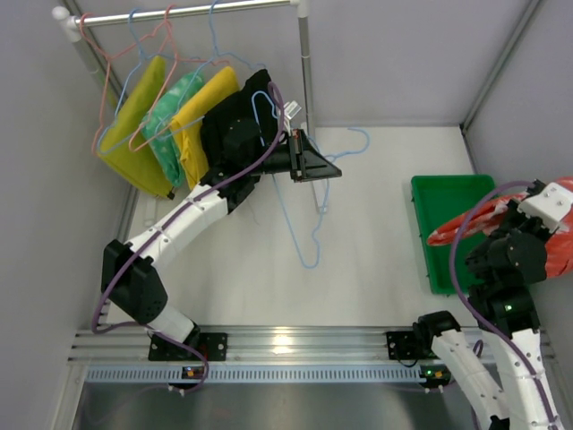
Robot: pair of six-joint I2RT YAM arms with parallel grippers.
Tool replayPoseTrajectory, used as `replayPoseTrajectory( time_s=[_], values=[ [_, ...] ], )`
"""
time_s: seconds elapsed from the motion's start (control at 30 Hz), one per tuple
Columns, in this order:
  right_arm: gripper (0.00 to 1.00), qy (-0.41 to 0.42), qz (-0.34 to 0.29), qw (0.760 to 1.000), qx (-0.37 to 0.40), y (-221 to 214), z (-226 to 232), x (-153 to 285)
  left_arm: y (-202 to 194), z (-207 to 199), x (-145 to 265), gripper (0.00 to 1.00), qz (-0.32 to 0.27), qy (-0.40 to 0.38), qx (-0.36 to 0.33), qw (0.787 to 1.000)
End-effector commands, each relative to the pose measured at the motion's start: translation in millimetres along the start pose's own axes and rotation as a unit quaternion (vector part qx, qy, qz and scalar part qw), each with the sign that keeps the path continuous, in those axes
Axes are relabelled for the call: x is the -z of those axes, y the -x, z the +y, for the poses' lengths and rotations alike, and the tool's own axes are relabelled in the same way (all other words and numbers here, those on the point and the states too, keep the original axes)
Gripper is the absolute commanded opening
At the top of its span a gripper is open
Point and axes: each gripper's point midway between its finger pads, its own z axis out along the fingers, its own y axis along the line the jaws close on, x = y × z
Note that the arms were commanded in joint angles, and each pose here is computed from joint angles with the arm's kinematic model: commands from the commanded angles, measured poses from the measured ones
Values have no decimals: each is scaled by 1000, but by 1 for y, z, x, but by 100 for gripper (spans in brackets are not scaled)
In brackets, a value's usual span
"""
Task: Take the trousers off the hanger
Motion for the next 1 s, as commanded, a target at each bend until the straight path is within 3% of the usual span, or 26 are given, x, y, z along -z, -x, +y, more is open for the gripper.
replayPoseTrajectory(
  time_s=[0.0,0.3,0.43,0.6,0.73,0.9,0.97],
  values=[
    [0,-56,-27,994,-86,20,-37,3,7,-40,10,0,-15,-47,-51,997],
    [0,-79,-7,997,-20,-5,-20,-6,10,-44,9,0,-19,-52,-41,998],
    [1,-35,-11,999,29,-36,20,-16,10,-45,9,0,-19,-54,-36,998],
    [0,-4,31,997,75,-96,78,-43,11,-49,9,0,-21,-62,-21,998],
    [11,105,51,989,96,-128,142,-61,13,-53,9,0,-22,-66,-18,997],
    [17,244,77,965,62,-125,198,-52,10,-50,9,0,-19,-70,-9,997],
    [29,263,89,960,44,-119,204,-48,7,-51,9,0,-14,-80,-3,997]
  ],
)
